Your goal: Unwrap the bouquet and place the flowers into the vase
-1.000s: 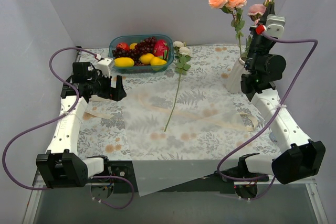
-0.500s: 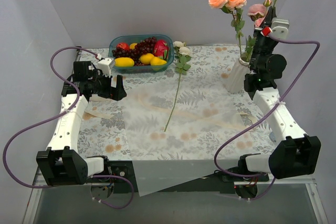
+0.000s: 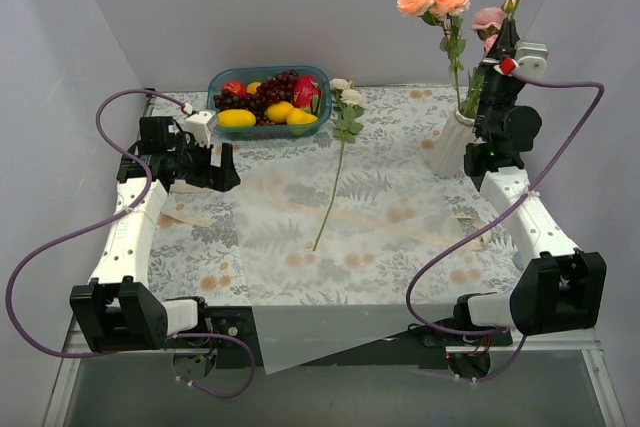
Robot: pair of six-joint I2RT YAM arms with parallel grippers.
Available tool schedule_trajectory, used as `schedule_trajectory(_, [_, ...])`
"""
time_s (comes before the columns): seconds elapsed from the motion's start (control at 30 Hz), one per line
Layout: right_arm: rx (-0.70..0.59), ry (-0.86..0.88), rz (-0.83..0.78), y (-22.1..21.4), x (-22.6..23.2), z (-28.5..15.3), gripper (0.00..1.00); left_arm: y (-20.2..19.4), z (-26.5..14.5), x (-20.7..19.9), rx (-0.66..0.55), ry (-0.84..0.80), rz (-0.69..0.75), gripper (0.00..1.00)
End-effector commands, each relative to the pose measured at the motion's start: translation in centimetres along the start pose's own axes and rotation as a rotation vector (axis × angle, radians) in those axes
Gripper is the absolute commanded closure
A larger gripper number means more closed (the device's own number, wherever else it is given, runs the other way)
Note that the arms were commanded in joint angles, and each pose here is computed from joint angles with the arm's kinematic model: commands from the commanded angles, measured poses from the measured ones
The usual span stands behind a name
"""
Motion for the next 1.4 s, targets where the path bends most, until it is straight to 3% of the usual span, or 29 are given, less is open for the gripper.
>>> schedule_trajectory(0.0, [-0.068, -0.011, 0.038, 1.7, -0.6, 0.2, 0.99, 1.0, -0.8, -0.3, -0.028, -0.006, 0.017, 0.02])
schedule_trajectory(0.4, [-0.045, 0.062, -0.037, -0.3, 0.8, -0.7, 0.99, 1.0, -1.2, -0.7, -0.03, -0.015, 0.028, 0.02])
schedule_trajectory(0.83, [-0.005, 0.027, -0.072, -2.6, 0.5, -1.8, 0.99, 1.4, -1.7, -1.2, -0.039, -0.033, 0.031, 0.02])
schedule_trajectory(1.1, [0.093, 0.0, -0.075, -5.3, 0.3, -3.4, 0.98, 1.5, -2.1, -1.2, -0.043, -0.021, 0.051, 0.02])
schedule_trajectory(1.17, [0.117, -0.005, -0.068, -6.0, 0.3, -3.7, 0.89, 1.4, -2.1, -1.4, -0.03, -0.035, 0.045, 0.02])
schedule_trajectory(1.23, [0.143, 0.013, -0.068, -6.9, 0.6, -4.4, 0.7, 1.5, -2.2, -1.5, -0.033, -0.041, 0.045, 0.02])
schedule_trajectory(1.27, [0.155, 0.027, -0.071, -7.2, 0.8, -4.7, 0.59, 1.5, -2.3, -1.6, -0.038, -0.044, 0.048, 0.02])
schedule_trajectory(1.3, [0.158, 0.042, -0.067, -7.1, 0.9, -4.9, 0.36, 1.6, -2.4, -1.7, -0.041, -0.045, 0.05, 0.02])
schedule_trajectory(1.37, [0.191, 0.045, -0.074, -7.6, 0.8, -5.4, 0.23, 1.5, -2.4, -1.8, -0.041, -0.047, 0.054, 0.02])
Point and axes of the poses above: each gripper's point midway between its finger pads, its own z axis out along the fingers, its own x axis along the line the jaws close on, y = z × x, the point moved 2 cm from there along -z, back along the fingers, and after that the axes turned 11 degrees about -z, right-handed, at the moved point
